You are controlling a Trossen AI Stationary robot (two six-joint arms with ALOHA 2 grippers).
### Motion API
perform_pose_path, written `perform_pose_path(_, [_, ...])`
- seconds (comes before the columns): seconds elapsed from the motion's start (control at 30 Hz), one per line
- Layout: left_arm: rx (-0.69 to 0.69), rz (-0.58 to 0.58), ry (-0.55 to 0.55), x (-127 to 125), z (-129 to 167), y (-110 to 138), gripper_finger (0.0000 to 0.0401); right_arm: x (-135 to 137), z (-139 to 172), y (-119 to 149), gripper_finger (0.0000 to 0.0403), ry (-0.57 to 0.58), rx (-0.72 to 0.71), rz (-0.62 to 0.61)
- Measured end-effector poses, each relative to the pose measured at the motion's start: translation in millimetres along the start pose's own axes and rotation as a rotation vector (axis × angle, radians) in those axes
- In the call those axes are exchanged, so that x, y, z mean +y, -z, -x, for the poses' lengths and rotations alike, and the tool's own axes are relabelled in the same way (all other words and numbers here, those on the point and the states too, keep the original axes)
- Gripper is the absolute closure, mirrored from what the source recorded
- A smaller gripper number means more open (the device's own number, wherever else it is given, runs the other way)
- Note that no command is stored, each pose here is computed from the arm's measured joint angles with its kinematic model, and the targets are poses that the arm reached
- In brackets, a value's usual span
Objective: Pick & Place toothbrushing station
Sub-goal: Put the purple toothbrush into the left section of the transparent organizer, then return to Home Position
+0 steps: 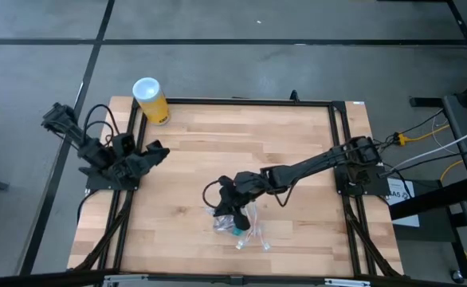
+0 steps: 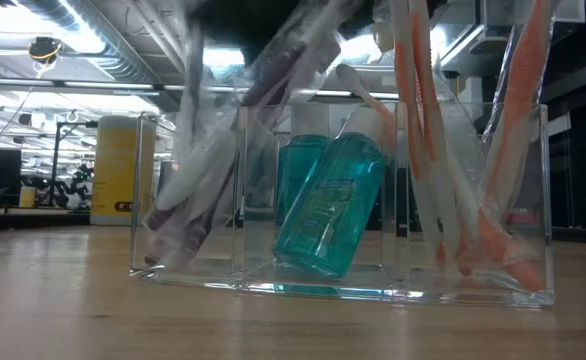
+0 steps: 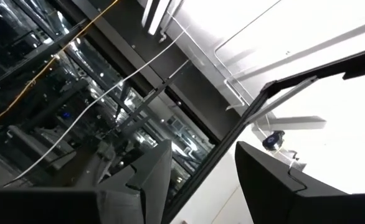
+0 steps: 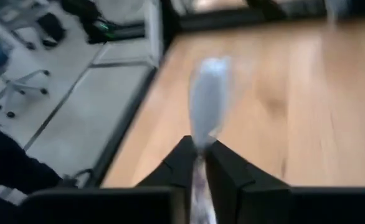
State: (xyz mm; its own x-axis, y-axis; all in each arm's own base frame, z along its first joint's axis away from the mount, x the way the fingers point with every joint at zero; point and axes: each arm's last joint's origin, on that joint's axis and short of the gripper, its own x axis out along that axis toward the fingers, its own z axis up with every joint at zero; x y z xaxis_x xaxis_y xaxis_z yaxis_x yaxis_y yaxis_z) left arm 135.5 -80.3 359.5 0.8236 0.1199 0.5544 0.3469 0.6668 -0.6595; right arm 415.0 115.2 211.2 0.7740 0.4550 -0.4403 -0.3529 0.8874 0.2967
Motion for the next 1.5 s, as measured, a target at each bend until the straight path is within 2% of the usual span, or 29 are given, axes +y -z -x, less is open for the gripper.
perform_pose_path(0.1, [-0.013, -0.002, 0.024, -4, 0, 6, 0.0228, -6, -8, 13, 0.0330, 0.045, 0.059, -0.101])
perform_pose_path(0.17, [-0.016, -0.014, 0.035, -8, -2, 10, 0.0228, -7, -9, 15, 0.0302, 0.025, 0.076, -0.142])
perform_pose_path(0.4, [-0.007, -0.046, 0.052, -22, -10, 17, 0.0228, -5, -4, 2, 0.0240, -0.023, 0.025, -0.191])
perform_pose_path(0.6, [0.002, -0.071, 0.056, -30, -14, 21, 0.0228, 5, 8, -27, 0.0228, -0.052, -0.063, -0.176])
perform_pose_path(0.77, [0.001, -0.080, 0.040, -31, -15, 22, 0.0228, 4, 20, -48, 0.0230, -0.030, -0.130, -0.144])
perform_pose_path(0.9, [0.013, -0.113, -0.037, -33, -11, 25, 0.0228, -4, 35, -60, 0.0230, 0.001, -0.165, -0.152])
perform_pose_path(1.07, [0.065, -0.150, -0.188, -35, -2, 33, 0.0228, -6, 70, -80, 0.0229, 0.059, -0.205, -0.152])
perform_pose_path(1.23, [0.115, -0.154, -0.295, -35, 5, 43, 0.0228, 6, 116, -99, 0.0229, 0.149, -0.262, -0.092])
perform_pose_path(1.4, [0.175, -0.206, -0.397, -25, 7, 70, 0.0228, 39, 173, -116, 0.0229, 0.118, -0.347, -0.034])
perform_pose_path(1.5, [0.209, -0.306, -0.348, -18, 1, 82, 0.0228, 64, 218, -119, 0.0229, 0.114, -0.383, 0.001])
